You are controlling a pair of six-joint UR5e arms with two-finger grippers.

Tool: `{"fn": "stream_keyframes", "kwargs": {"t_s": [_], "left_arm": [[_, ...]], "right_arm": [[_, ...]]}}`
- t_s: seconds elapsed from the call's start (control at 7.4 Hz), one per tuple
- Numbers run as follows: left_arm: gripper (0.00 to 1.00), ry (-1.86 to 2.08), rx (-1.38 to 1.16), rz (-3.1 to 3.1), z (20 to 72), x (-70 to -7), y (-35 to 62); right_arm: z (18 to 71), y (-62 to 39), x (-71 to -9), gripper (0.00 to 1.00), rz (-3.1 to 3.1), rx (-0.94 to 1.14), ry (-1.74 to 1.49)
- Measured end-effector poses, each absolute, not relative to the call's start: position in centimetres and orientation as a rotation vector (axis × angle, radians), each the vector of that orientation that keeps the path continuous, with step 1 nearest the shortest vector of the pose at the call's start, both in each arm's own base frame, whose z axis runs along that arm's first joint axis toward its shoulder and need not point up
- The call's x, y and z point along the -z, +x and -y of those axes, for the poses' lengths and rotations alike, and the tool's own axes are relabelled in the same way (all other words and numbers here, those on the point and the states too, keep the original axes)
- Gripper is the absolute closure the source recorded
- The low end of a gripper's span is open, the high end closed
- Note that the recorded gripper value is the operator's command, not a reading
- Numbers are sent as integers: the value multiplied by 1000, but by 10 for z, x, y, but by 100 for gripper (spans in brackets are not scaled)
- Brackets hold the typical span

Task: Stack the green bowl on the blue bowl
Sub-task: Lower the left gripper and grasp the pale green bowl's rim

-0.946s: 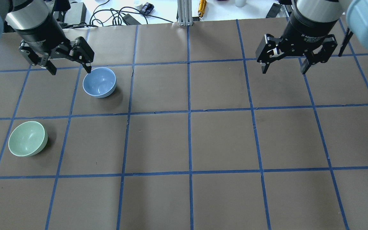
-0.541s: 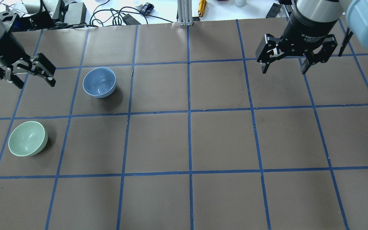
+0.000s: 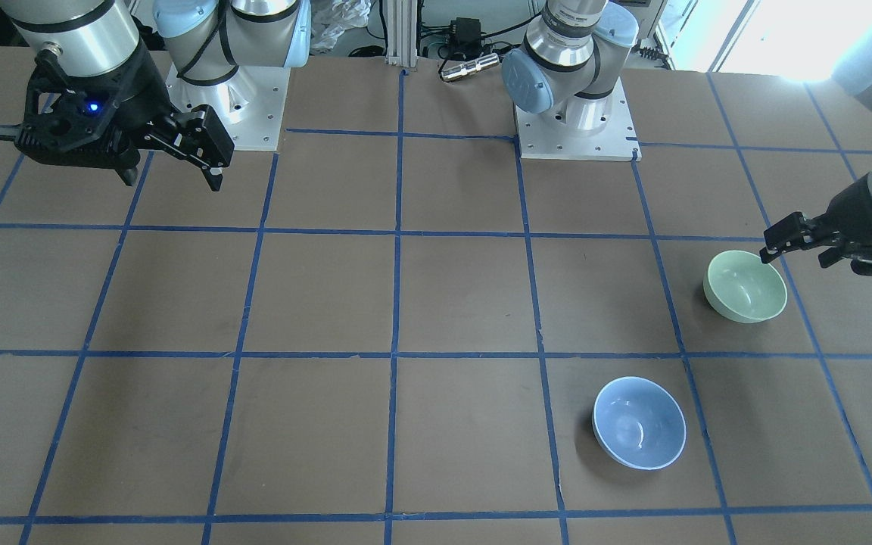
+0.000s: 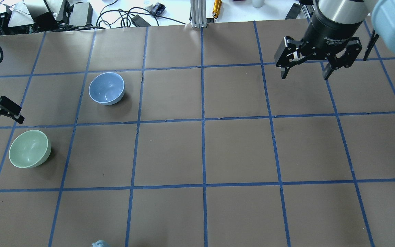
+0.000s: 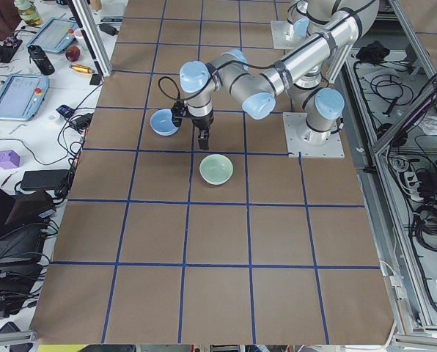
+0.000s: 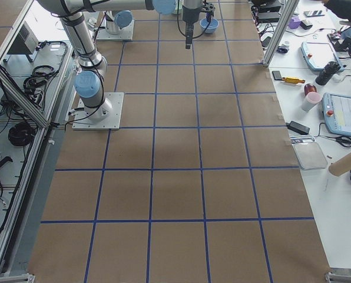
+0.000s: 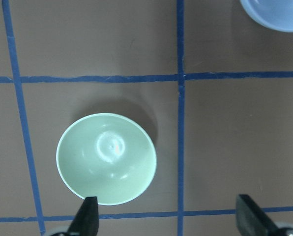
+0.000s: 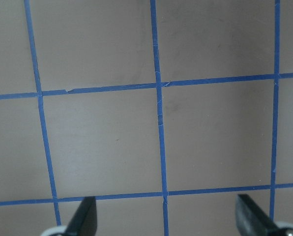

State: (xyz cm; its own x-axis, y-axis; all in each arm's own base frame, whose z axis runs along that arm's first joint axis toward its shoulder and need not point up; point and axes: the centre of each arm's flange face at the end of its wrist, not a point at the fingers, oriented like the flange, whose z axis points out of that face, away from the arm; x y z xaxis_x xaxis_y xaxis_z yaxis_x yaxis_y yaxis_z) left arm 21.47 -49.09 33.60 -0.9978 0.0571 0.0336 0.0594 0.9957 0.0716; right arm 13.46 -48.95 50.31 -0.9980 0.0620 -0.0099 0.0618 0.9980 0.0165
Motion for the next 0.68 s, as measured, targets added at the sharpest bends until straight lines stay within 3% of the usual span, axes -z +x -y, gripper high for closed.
{"fn": "stream_keyframes", "kwargs": {"t_s": [0.41,0.68], "left_arm": [[6,-111,70,3113,474,-276,272],[22,-102,74,3111,472,-239,284]], "right_arm": [[490,135,-503,0,-3130,-25,98],[489,135,-503,0,-3130,-25,99]]}}
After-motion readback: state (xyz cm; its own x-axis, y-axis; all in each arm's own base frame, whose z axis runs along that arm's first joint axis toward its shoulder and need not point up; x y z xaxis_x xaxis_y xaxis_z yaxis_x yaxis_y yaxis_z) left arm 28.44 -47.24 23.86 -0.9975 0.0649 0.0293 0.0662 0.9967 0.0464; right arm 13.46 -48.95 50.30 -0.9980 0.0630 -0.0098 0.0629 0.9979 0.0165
